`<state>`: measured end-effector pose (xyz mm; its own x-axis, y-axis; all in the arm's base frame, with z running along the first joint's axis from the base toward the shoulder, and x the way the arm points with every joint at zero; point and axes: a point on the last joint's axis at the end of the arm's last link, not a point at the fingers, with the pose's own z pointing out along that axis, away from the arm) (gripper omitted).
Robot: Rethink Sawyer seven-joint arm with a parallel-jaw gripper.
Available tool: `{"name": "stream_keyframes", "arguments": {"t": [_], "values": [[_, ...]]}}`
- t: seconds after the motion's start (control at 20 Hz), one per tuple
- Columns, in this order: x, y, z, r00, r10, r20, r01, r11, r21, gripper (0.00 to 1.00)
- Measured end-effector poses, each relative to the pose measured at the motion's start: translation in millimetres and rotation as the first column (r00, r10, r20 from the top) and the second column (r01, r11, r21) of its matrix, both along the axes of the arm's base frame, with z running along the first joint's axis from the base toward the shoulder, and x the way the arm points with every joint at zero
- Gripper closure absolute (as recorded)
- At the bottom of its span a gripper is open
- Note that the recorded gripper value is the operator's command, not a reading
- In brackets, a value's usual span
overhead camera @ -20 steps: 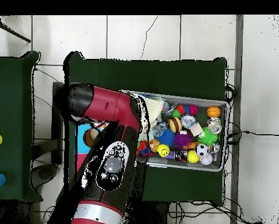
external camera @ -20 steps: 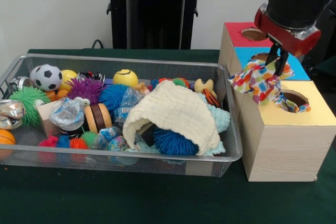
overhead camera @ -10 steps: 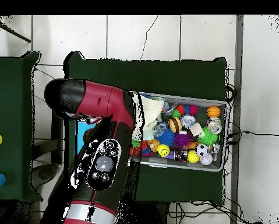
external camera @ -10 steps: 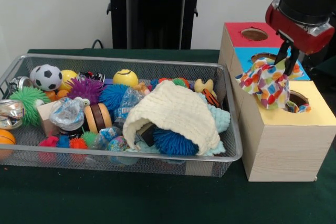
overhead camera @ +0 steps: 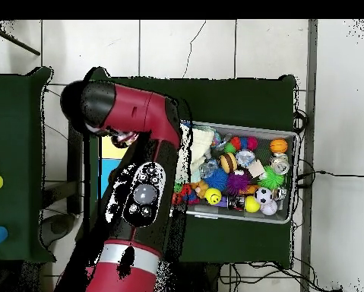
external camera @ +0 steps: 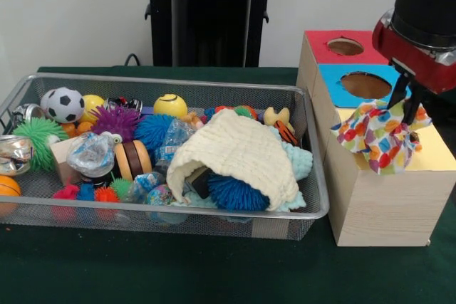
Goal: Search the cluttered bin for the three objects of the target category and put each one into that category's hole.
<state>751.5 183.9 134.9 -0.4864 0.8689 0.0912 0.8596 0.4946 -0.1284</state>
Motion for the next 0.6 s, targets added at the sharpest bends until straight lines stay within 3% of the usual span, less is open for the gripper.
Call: {"name": "stream_keyframes", "arguments": {"t": [0.25, 0.4, 0.6], "values": [[16.2, -2.4, 7.8, 0.9963, -0.046, -0.072, 0.049, 0.998, 0.039, 1.0], [18.4, 0.8, 17.0, 0.9851, -0.09, -0.146, 0.1, 0.9932, 0.059, 1.0], [17.0, 7.0, 24.5, 0.9705, -0.14, -0.196, 0.154, 0.9863, 0.059, 1.0]]}}
